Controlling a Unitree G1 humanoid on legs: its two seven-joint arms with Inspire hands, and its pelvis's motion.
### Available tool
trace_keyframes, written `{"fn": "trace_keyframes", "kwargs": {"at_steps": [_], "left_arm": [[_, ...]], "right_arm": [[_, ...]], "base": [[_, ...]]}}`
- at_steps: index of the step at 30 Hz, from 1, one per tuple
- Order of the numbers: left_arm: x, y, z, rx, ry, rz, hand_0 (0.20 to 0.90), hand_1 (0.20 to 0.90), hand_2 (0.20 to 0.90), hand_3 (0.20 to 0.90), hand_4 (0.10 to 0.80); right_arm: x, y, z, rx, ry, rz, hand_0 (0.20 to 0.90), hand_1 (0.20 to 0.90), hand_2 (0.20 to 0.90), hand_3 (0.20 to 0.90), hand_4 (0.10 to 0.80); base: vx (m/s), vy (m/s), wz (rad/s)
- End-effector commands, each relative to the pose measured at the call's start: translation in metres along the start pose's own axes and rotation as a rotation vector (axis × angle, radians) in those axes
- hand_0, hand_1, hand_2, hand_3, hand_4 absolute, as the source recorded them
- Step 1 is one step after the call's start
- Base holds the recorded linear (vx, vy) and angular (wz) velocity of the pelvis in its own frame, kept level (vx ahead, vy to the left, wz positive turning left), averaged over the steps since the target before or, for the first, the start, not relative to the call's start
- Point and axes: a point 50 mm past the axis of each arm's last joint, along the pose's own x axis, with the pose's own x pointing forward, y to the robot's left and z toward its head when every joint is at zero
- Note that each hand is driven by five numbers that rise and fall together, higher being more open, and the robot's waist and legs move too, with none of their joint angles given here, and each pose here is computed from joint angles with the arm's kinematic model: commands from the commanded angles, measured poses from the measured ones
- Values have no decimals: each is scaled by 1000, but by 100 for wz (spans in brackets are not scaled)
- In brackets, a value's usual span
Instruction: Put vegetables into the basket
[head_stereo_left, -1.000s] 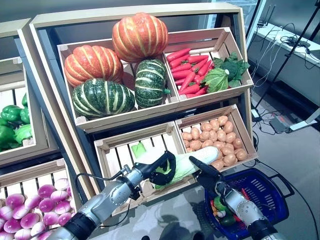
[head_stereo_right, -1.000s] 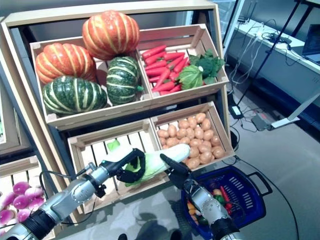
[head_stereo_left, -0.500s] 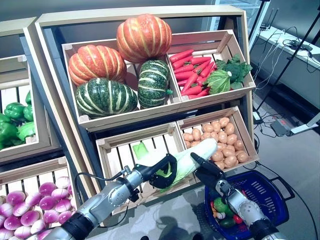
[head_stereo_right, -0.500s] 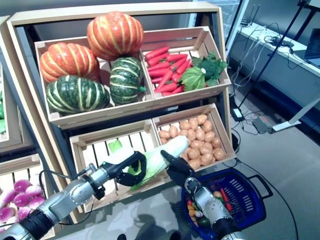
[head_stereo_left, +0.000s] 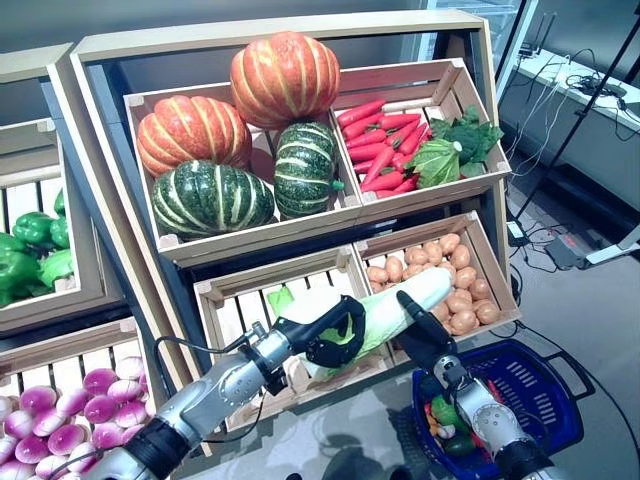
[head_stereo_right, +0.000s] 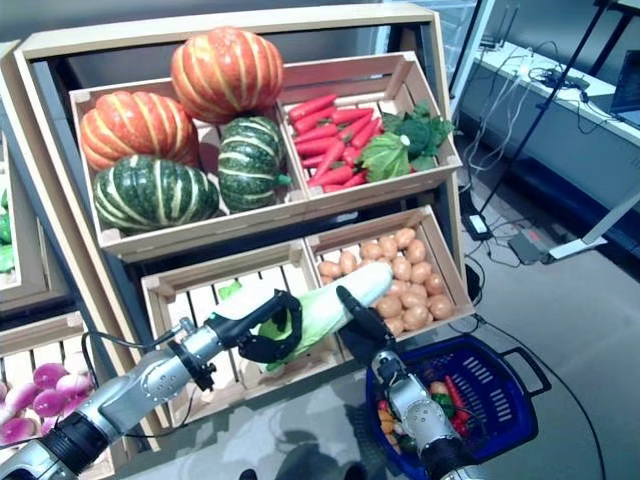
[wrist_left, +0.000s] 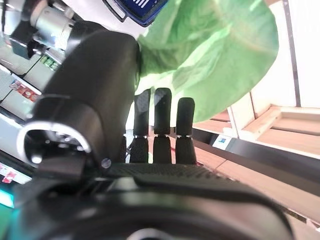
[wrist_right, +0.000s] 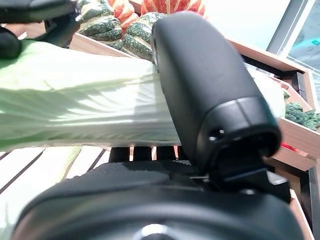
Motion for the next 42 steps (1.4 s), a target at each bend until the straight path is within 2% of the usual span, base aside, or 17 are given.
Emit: {"fn": "trace_keyframes", "kwargs": {"at_steps": [1, 2, 3, 4, 10, 19, 27, 42], "left_arm": [[29, 37, 28, -5, -193, 157, 300, 300, 300, 300, 400], [29, 38, 28, -10, -190, 161, 509, 509, 509, 509, 540], [29, 39, 25, -31, -174, 176, 749, 749, 749, 749, 700], [29, 39, 23, -51, -163, 183, 900, 900, 900, 900, 800], [20, 39, 6, -301, -60, 245, 900, 900, 900, 900, 800], [8, 36, -9, -516, 6, 311, 900, 900, 900, 900, 800], [3, 38, -18, -598, 43, 354, 900, 900, 900, 900, 800], [-7, 46, -27, -625, 96, 430, 900, 900, 900, 900, 800]], "right_arm": [[35, 80, 14, 105, -141, 448, 300, 300, 300, 300, 400], [35, 80, 15, 104, -143, 451, 300, 300, 300, 300, 400], [35, 81, 15, 103, -149, 460, 300, 300, 300, 300, 400], [35, 81, 15, 101, -152, 461, 300, 300, 300, 300, 400], [30, 85, 26, 72, -200, 482, 300, 300, 300, 300, 400], [17, 90, 56, 8, -368, 479, 300, 300, 300, 300, 400], [1, 79, 89, -21, -548, 417, 300, 300, 300, 300, 400], [-54, 17, 142, 2, -938, 68, 300, 300, 300, 300, 400]], "base": [[0, 0, 0], [0, 0, 0], [0, 0, 0], [0, 0, 0], [0, 0, 0], [-16, -9, 0], [-26, -24, -2], [-31, -5, -4]]}}
